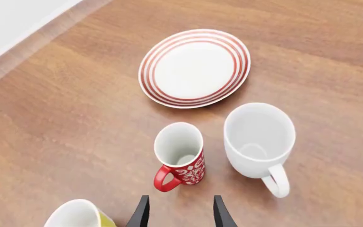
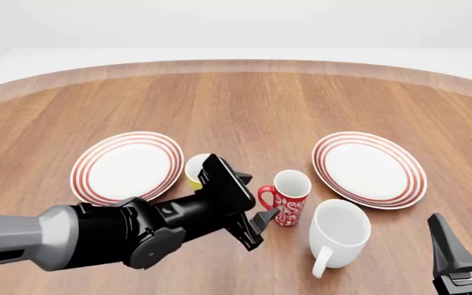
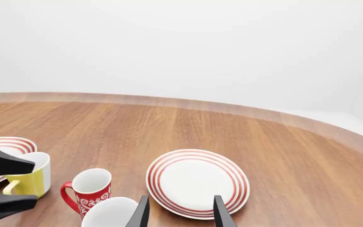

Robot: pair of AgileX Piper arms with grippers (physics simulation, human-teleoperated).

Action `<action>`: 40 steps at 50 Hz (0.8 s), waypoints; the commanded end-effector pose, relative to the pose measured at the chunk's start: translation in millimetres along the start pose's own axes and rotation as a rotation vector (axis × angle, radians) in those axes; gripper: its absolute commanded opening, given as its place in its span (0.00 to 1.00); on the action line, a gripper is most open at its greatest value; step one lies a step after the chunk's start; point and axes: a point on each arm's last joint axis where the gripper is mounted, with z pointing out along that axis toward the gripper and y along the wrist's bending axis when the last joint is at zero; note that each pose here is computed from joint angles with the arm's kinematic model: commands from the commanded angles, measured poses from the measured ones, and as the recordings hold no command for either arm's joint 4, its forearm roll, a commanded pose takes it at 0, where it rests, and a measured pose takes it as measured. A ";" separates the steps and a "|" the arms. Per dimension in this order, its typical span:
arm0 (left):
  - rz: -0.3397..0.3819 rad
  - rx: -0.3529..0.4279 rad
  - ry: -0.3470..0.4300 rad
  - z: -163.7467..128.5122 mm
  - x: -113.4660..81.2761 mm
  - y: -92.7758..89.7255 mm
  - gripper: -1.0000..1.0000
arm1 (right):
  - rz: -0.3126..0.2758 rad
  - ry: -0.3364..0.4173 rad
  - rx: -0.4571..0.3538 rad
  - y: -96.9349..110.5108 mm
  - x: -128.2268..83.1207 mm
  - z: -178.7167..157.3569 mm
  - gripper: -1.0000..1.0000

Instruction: Put the red mug on the left plate.

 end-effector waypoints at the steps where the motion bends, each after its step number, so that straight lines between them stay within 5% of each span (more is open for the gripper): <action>1: 0.006 0.000 0.011 6.4 3.2 0.0 1.00 | 0.000 0.000 0.000 0.0 -0.2 0.0 1.00; 40: 0.025 -0.028 0.057 34.9 14.9 13.0 1.00 | 0.000 -0.005 -0.001 0.0 -1.3 -0.1 1.00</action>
